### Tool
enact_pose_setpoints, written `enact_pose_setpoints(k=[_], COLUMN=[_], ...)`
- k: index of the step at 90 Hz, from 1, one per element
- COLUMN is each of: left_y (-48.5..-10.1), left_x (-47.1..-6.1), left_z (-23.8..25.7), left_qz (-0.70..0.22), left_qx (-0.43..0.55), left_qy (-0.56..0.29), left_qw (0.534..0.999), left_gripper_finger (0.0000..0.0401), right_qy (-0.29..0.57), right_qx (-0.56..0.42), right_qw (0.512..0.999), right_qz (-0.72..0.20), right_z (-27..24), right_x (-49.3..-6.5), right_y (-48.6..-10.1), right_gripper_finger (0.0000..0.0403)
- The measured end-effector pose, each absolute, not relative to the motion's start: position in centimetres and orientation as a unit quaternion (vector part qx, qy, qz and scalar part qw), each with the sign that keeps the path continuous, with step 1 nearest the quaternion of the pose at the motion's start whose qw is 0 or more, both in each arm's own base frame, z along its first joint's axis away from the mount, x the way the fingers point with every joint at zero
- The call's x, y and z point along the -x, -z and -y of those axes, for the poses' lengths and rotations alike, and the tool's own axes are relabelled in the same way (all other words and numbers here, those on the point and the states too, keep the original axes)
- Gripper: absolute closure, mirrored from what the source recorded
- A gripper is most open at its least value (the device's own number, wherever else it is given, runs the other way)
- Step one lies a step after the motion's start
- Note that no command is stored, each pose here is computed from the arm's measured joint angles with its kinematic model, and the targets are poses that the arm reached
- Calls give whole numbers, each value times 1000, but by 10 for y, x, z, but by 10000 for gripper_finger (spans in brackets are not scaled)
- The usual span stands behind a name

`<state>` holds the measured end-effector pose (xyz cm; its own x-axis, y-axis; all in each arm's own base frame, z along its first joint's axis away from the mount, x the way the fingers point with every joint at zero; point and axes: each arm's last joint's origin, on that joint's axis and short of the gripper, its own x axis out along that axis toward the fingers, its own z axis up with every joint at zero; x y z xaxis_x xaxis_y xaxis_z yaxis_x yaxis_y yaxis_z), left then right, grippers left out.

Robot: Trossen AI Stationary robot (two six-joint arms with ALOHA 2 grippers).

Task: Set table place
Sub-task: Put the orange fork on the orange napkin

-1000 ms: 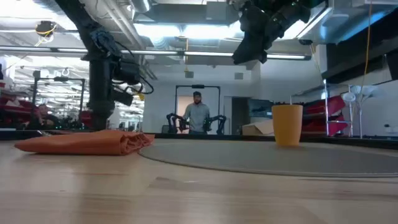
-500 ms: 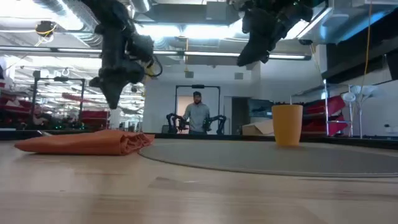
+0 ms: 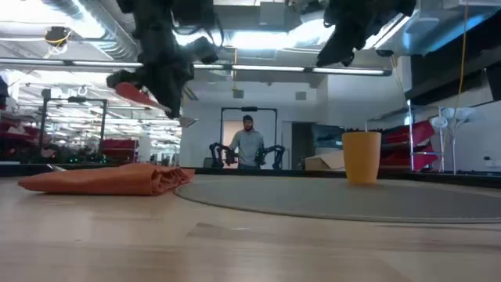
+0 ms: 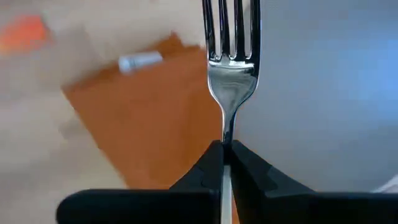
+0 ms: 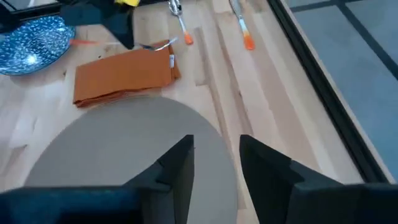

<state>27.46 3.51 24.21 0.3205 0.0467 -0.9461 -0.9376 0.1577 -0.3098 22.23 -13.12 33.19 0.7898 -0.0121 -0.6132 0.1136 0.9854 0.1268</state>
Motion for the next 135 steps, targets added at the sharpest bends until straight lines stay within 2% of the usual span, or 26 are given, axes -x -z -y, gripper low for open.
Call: enact_pose_setpoints(k=[23,47,82,135], left_y=[-240,-226,-200,-178], left_x=[-275,-275,-287,-297], left_z=[5,19,15,17], left_qz=[-352,-367,-428,-457], left_qx=[563,555,518,500], left_qy=[-479,-518,-515,-516], left_qw=[574,538,532,524], left_gripper_finger=[401,401,401,401], right_qy=[20,6,1,0], right_qx=[-64,-59,-48,-45], right_qw=[946,947,947,947], right_qz=[-316,-316,-317,-317], right_z=[129,128,128,128], right_x=[-218,-218,-218,-218], right_y=[-336,-335,-335,-335], right_gripper_finger=[288,288,288,288])
